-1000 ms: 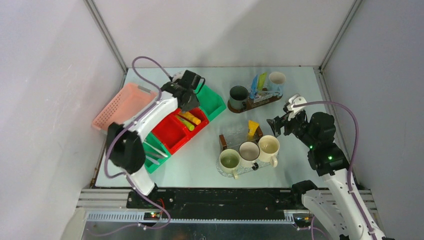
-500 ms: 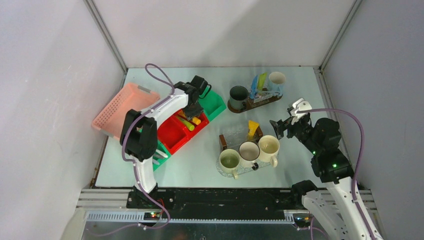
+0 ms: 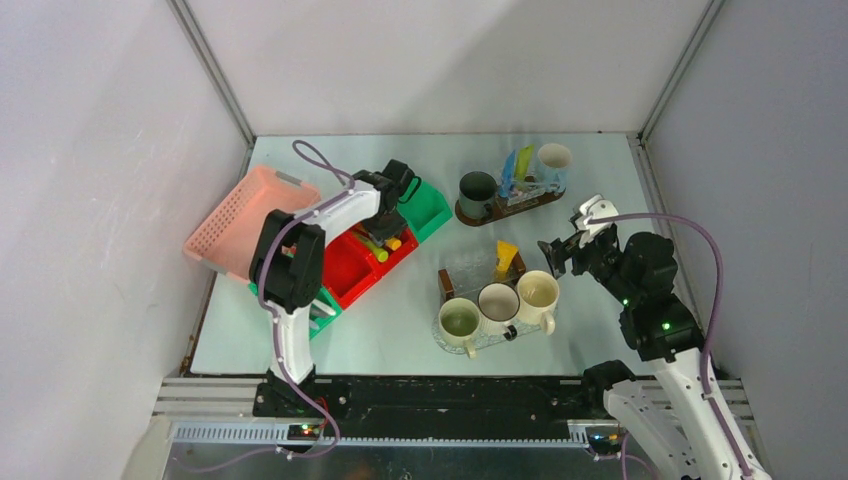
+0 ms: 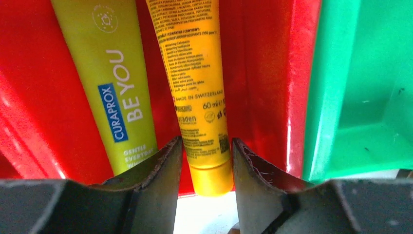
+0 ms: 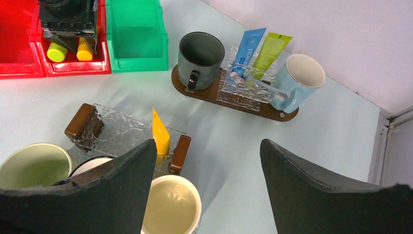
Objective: Prepare toiletry sets of a toothbrush and toothpaste on the tray
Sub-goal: Pick up the toothpaste from the storage box, then place the toothpaste in the toothpaste holder.
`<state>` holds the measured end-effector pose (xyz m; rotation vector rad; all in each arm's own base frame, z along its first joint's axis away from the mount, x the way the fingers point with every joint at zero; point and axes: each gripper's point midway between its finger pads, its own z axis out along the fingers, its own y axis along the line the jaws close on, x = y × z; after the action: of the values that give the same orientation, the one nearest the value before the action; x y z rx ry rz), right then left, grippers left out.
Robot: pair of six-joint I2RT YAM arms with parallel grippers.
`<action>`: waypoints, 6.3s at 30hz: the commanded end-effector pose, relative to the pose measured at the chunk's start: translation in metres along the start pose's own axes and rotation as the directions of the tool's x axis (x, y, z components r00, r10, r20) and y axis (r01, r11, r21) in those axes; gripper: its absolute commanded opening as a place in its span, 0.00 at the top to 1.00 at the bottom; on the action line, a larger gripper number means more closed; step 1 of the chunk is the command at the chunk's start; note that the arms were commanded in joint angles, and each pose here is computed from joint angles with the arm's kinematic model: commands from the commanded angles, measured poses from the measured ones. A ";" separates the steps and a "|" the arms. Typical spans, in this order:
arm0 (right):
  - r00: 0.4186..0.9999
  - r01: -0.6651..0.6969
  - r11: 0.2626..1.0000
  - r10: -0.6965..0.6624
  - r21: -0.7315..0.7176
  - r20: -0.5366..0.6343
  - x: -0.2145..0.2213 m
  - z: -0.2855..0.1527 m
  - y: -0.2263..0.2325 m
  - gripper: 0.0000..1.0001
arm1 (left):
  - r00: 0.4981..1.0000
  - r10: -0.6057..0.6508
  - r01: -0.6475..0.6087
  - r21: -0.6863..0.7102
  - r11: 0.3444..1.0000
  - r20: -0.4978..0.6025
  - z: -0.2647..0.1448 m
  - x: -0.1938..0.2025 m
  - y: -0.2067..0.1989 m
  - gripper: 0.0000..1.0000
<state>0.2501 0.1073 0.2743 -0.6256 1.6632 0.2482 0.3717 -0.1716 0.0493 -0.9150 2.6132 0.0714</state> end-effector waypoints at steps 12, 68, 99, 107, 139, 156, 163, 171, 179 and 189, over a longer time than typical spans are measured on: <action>0.998 0.030 1.000 -0.030 0.001 0.053 -0.013 0.001 0.000 0.20 | 0.995 -0.102 0.101 0.063 0.993 0.002 -0.010 -0.013 -0.005 0.89; 0.850 -0.409 0.834 0.496 -0.370 0.180 -0.182 0.019 0.071 0.28 | 0.248 -0.007 -0.947 0.244 0.210 0.969 -0.337 0.010 0.002 1.00; 0.759 -0.551 0.684 0.649 -0.479 0.053 -0.189 0.074 0.099 0.44 | -0.036 0.047 -0.998 -0.038 0.048 0.998 -0.345 0.056 -0.031 1.00; 0.772 -0.534 0.678 0.635 -0.504 0.037 -0.187 0.075 0.106 0.82 | -0.038 0.050 -0.997 -0.041 0.062 0.998 -0.341 0.056 -0.037 1.00; 0.997 0.002 0.866 0.037 -0.501 0.069 -0.110 0.062 0.104 1.00 | 0.234 0.216 -0.935 0.158 0.319 0.948 -0.261 0.044 0.002 0.00; 0.984 0.174 0.808 -0.163 -0.563 0.071 -0.022 0.101 0.121 1.00 | 0.566 0.081 -0.699 0.426 0.574 0.820 -0.214 -0.005 0.048 0.00; 0.981 0.184 0.824 -0.187 -0.537 0.048 0.003 0.115 0.118 1.00 | 0.575 0.076 -0.692 0.434 0.577 0.814 -0.211 -0.004 0.050 0.00; 0.985 0.163 0.812 -0.167 -0.560 0.045 0.014 0.115 0.122 1.00 | 0.581 0.082 -0.684 0.431 0.588 0.810 -0.207 -0.006 0.049 0.00; 0.989 0.136 0.814 -0.141 -0.565 0.035 0.021 0.112 0.120 1.00 | 0.587 0.075 -0.679 0.440 0.588 0.806 -0.208 -0.006 0.045 0.02; 0.991 0.128 0.828 -0.130 -0.546 0.034 0.040 0.120 0.114 0.99 | 0.616 0.070 -0.654 0.461 0.600 0.785 -0.205 -0.007 0.041 0.02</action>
<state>0.2765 0.2464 0.1786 -1.1927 1.6307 0.6506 0.2802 -0.1685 0.2275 0.1077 1.7837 -0.3699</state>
